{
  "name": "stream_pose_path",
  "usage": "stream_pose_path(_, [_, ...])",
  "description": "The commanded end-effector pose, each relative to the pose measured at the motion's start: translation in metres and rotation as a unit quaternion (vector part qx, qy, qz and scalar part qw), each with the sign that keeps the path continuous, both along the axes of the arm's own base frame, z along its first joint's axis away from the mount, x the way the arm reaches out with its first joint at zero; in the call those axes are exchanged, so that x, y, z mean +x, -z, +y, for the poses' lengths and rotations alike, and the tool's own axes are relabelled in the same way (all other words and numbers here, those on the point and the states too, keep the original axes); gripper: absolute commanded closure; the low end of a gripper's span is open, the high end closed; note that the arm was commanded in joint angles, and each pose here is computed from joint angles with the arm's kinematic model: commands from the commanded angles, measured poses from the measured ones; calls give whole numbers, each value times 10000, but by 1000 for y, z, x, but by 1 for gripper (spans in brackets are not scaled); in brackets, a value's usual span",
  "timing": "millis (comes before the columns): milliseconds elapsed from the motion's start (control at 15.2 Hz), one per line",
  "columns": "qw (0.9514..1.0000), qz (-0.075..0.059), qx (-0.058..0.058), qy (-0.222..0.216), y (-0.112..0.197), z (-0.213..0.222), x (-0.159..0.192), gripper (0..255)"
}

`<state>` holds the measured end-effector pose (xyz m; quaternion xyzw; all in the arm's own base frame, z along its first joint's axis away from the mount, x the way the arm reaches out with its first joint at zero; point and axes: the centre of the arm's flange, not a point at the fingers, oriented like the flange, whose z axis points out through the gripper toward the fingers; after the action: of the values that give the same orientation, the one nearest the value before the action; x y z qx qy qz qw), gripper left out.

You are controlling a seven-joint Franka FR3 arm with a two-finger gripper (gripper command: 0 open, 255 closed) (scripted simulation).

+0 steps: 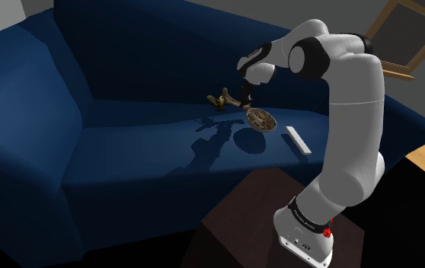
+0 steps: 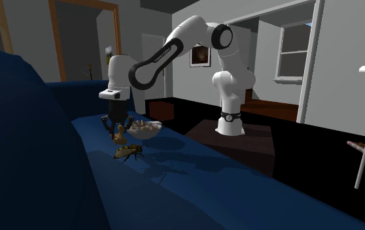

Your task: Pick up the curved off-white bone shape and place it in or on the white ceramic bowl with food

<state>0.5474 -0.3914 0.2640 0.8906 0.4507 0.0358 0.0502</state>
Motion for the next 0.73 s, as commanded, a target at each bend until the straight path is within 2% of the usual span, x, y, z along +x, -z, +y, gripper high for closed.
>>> stream_pose_path(0, [10000,-1,-1,0,0,0,0,255])
stream_pose_path(132, [10000,-2,-1,0,0,0,0,255])
stream_pose_path(660, [10000,-2,-1,0,-42,0,0,255])
